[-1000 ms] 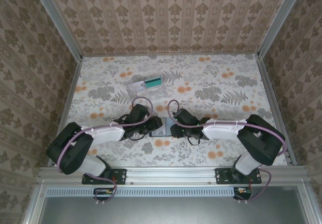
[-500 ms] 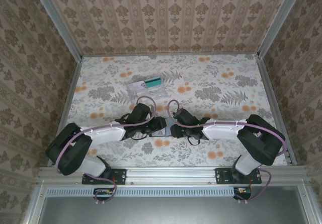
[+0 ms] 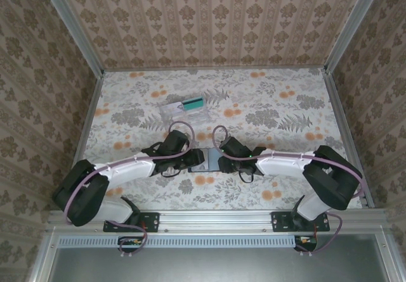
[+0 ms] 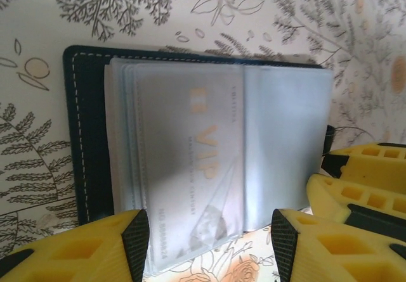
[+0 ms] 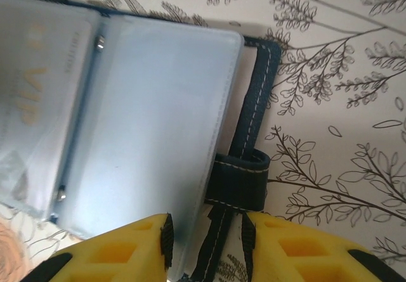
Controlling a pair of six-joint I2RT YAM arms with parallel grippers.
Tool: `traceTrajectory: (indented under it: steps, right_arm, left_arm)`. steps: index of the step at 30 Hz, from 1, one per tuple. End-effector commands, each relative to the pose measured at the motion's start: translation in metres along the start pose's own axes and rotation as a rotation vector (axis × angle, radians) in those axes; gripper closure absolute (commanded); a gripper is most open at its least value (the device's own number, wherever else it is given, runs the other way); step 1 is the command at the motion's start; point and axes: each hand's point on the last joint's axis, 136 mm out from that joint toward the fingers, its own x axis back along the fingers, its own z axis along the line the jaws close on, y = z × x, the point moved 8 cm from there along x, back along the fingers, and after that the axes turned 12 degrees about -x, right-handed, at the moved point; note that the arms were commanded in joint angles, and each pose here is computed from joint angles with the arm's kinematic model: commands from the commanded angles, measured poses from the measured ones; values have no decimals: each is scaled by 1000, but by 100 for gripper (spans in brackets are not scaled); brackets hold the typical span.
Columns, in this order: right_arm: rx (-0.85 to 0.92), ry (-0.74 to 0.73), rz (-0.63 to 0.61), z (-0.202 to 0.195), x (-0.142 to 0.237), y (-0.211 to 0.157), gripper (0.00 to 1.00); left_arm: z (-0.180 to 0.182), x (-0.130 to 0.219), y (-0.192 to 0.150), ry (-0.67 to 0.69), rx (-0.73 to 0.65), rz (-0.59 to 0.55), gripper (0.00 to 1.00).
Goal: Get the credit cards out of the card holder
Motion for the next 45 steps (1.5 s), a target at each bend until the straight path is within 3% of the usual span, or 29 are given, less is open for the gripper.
traceTrajectory:
  steps: [1,18,28,37,45]
  right_arm:
    - [-8,-13,20,2,-8,-1,63]
    - [-11,-7,28,1,-10,-4,63]
    - [-15,-6,34,1,-12,-5,63]
    - [-23,-18,28,-2,-12,-6,63]
    - [-84,-99,-64,-22,6,0,60]
  left_arm:
    - [-5,-2,5,-16,-24,12,44]
    - [-2,-12,1,8,-16,57,44]
    - [-27,-9,9,-180,-55,-12,44]
    - [-52,0,17,-269,-110,-56,43]
    - [-75,-9,22,-316,-152,-41,42]
